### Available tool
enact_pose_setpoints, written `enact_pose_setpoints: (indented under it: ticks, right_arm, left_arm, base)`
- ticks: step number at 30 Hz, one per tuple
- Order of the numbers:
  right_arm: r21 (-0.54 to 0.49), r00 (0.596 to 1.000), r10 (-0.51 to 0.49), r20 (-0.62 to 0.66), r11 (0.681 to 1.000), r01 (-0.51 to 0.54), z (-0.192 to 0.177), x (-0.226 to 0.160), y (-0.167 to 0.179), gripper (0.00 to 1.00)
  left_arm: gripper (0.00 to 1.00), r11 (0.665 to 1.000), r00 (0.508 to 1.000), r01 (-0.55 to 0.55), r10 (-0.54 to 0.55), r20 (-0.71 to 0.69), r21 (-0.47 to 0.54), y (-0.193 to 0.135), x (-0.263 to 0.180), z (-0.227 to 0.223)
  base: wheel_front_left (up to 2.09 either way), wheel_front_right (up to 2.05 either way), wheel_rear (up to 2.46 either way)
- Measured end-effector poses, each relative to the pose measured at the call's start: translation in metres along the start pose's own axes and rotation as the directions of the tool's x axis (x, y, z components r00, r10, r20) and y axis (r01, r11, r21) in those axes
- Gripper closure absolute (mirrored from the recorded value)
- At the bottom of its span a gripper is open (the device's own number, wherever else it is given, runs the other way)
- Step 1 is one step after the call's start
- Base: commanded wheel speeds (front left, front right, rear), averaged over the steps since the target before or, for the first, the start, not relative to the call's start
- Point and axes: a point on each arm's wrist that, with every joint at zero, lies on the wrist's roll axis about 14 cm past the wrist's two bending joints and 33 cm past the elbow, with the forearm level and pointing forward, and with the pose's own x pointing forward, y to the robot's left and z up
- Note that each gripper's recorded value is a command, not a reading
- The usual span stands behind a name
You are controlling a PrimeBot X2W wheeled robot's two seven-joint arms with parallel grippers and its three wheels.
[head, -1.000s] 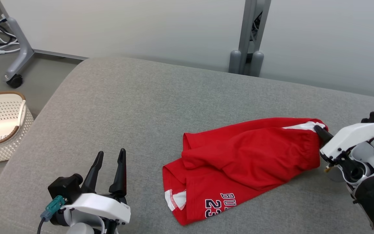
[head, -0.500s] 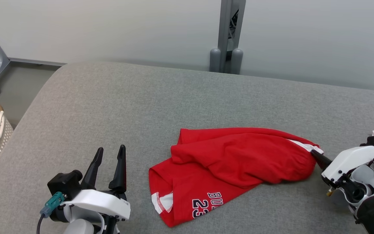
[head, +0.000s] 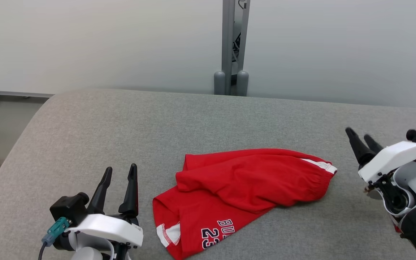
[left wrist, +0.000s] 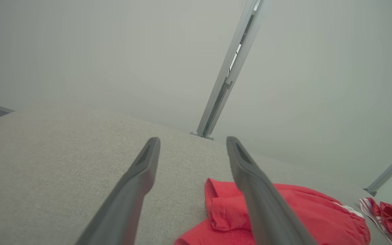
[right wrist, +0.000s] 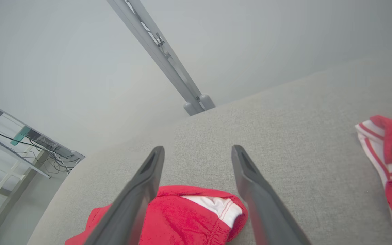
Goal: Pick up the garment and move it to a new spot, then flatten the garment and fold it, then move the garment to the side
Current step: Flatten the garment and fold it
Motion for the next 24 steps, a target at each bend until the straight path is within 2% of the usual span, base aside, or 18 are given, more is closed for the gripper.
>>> enact_pose_setpoints:
  ticks: [2, 5, 8, 10, 12, 15, 24]
  right_arm:
    - [-0.046, 0.994, 0.056, 0.089, 0.998, -0.052, 0.017, -0.003, 0.013, 0.0]
    - [-0.15, 0.98, 0.139, 0.144, 0.982, -0.118, 0.023, -0.016, 0.025, 0.0]
    - [-0.176, 0.975, 0.165, 0.151, 0.975, -0.138, 0.021, -0.021, 0.029, 0.0]
    - [-0.195, 0.951, 0.205, 0.231, 0.968, -0.161, 0.037, -0.029, 0.038, 0.0]
    - [-0.192, 0.946, 0.207, 0.25, 0.968, -0.161, 0.037, -0.033, 0.038, 0.0]
    - [-0.169, 0.946, 0.192, 0.263, 0.974, -0.15, 0.015, -0.047, 0.034, 0.0]
    - [-0.234, 0.939, 0.206, 0.274, 0.962, -0.143, -0.006, -0.061, 0.043, 0.0]
  left_arm:
    - [0.0, 1.0, 1.0, 0.012, -0.012, 0.005, -0.001, -0.004, 0.002, 0.002]
    - [0.0, 0.999, 0.999, 0.032, -0.032, 0.014, -0.002, -0.01, 0.004, 0.004]
    - [0.0, 0.999, 0.999, 0.041, -0.041, 0.014, -0.001, -0.013, 0.006, 0.004]
    - [0.0, 0.999, 0.999, 0.05, -0.05, 0.011, -0.001, -0.016, 0.008, 0.003]
    - [0.0, 0.999, 0.999, 0.052, -0.052, 0.009, -0.001, -0.017, 0.008, 0.002]
    - [0.0, 0.998, 0.998, 0.058, -0.058, 0.006, -0.001, -0.019, 0.009, 0.001]
    - [0.0, 0.997, 0.997, 0.071, -0.071, -0.002, -0.002, -0.023, 0.007, -0.002]
  base:
    - [0.0, 0.0, 0.0]
    - [0.0, 0.0, 0.0]
    - [0.0, 0.0, 0.0]
    - [0.0, 0.0, 0.0]
    - [0.0, 0.0, 0.0]
    - [0.0, 0.0, 0.0]
    - [0.0, 0.0, 0.0]
